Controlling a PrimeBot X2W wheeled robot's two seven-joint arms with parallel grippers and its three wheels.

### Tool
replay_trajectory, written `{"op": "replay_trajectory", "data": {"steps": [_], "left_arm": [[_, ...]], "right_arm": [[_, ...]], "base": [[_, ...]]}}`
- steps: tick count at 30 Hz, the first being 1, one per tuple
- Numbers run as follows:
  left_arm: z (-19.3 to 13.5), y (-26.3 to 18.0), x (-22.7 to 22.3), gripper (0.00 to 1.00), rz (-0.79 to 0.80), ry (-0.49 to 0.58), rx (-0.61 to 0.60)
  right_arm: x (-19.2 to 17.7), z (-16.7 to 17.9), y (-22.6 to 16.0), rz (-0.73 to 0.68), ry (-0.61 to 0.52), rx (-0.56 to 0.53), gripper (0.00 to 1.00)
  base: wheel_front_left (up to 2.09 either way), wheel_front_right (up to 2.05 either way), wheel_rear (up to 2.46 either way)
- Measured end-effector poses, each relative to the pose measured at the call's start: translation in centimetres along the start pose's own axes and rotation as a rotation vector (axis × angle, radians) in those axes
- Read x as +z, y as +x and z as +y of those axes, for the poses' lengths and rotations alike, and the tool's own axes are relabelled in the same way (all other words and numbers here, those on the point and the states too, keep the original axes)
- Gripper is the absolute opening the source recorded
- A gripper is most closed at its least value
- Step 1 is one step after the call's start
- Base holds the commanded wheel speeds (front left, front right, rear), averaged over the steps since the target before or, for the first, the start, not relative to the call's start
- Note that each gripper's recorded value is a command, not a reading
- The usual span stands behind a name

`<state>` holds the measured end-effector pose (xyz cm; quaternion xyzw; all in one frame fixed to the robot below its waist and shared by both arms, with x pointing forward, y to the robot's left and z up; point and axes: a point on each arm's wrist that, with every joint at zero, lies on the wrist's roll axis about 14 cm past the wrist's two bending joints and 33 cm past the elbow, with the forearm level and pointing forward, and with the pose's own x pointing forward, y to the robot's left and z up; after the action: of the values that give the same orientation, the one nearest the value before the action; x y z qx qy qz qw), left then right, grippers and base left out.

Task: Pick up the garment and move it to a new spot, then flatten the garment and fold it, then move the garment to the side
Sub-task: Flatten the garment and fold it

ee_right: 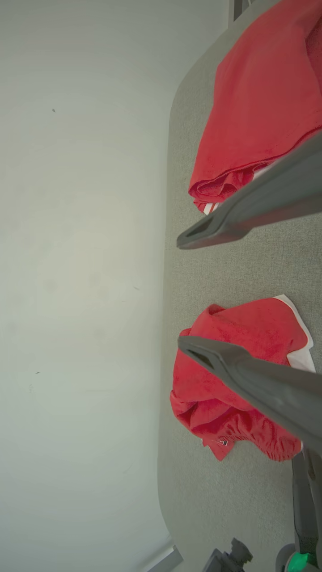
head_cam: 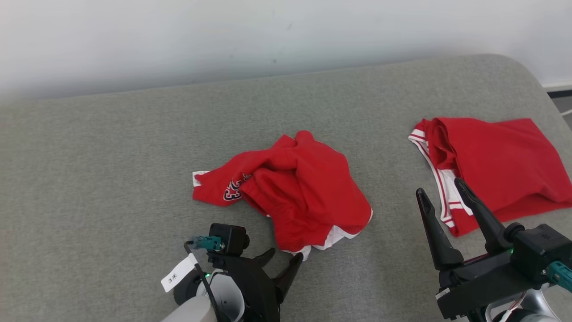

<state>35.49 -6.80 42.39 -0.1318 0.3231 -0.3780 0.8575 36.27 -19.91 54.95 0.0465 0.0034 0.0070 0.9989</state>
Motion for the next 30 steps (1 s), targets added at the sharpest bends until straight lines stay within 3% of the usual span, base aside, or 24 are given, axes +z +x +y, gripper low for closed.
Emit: {"op": "replay_trajectory", "data": {"steps": [13,14,15,16,22,30], "left_arm": [[0.9,1.9,0.4,1.00,-0.002,0.025,0.008],[0.9,1.9,0.4,0.94,-0.003,0.025,0.009],[1.0,1.8,0.5,0.34,-0.006,0.026,0.009],[0.9,1.8,0.5,0.02,-0.008,0.027,0.004],[0.8,1.2,2.2,0.00,-0.061,0.033,-0.005],[1.7,-1.8,11.6,0.00,-0.333,0.145,0.059]], "right_arm": [[-1.0,-1.4,-0.3,0.023,0.001,-0.046,1.00],[-1.0,-1.3,-0.3,0.024,0.002,-0.045,1.00],[-1.1,-1.3,-0.3,0.024,0.003,-0.043,1.00],[-1.1,-1.2,-0.2,0.024,0.003,-0.041,1.00],[-1.1,-0.8,0.0,0.022,0.008,-0.026,1.00],[-0.9,0.3,0.2,0.014,0.023,0.009,1.00]], "base": [[0.00,0.00,0.00],[0.00,0.00,0.00],[0.00,0.00,0.00],[0.00,0.00,0.00],[0.00,0.00,0.00],[0.00,0.00,0.00]]}}
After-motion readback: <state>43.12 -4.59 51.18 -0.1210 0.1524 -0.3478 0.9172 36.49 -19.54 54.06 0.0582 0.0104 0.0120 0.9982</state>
